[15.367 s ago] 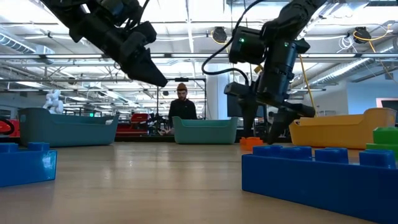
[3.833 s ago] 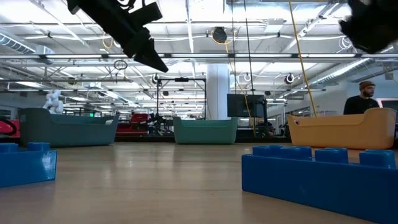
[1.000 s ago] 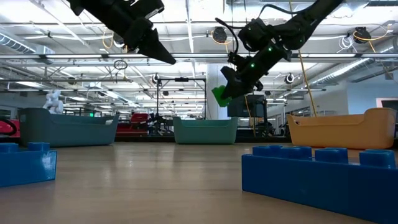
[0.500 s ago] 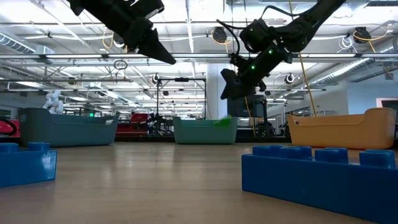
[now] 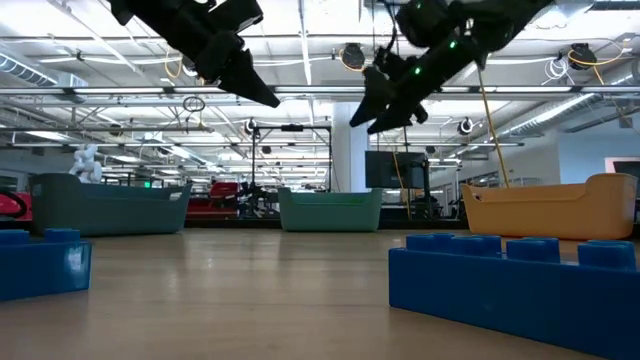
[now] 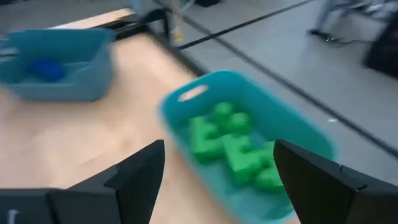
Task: Sort & place blocks by color
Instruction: Put the orange game piece into the yellow bin
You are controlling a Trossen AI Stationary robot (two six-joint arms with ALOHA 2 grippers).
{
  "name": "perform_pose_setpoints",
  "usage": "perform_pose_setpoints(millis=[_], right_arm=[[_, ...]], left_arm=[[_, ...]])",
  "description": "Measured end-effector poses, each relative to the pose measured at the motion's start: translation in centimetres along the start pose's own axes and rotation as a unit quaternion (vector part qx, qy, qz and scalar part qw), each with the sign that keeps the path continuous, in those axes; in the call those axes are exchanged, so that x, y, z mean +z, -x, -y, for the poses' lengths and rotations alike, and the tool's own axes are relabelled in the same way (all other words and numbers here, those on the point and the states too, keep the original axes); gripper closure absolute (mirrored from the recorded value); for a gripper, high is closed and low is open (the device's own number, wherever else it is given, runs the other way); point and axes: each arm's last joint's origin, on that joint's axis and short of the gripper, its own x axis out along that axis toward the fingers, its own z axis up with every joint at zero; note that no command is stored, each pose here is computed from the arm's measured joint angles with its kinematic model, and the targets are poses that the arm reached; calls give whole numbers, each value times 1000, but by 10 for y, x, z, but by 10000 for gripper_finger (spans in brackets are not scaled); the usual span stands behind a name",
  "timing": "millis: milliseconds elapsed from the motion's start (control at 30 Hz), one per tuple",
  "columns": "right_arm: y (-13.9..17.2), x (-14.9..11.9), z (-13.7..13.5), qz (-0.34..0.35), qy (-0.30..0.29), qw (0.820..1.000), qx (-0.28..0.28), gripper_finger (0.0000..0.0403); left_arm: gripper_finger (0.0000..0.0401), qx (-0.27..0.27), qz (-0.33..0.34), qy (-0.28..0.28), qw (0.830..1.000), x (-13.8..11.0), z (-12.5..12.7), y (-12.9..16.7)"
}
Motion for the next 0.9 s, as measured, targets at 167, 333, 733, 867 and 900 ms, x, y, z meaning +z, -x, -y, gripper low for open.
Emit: perform_pose_setpoints(millis=[167, 333, 733, 867, 900], right_arm=[[25, -6, -31, -37, 4, 997, 65, 120], [49, -26, -67, -111, 10, 987, 113, 126], [117, -85, -135, -356, -119, 909, 181, 142], [140, -98, -150, -432, -187, 864, 181, 152], [146, -101, -153, -448, -204, 853, 175, 154]], left_arm=[[256, 0, 0, 4, 1000, 0, 0, 0], [256, 0, -1, 5, 1000, 0, 0, 0], [256, -1, 1, 8, 1000, 0, 1, 0], [256, 0, 5, 7, 1000, 1, 1, 0], [256, 0, 7, 7, 1000, 1, 0, 0]])
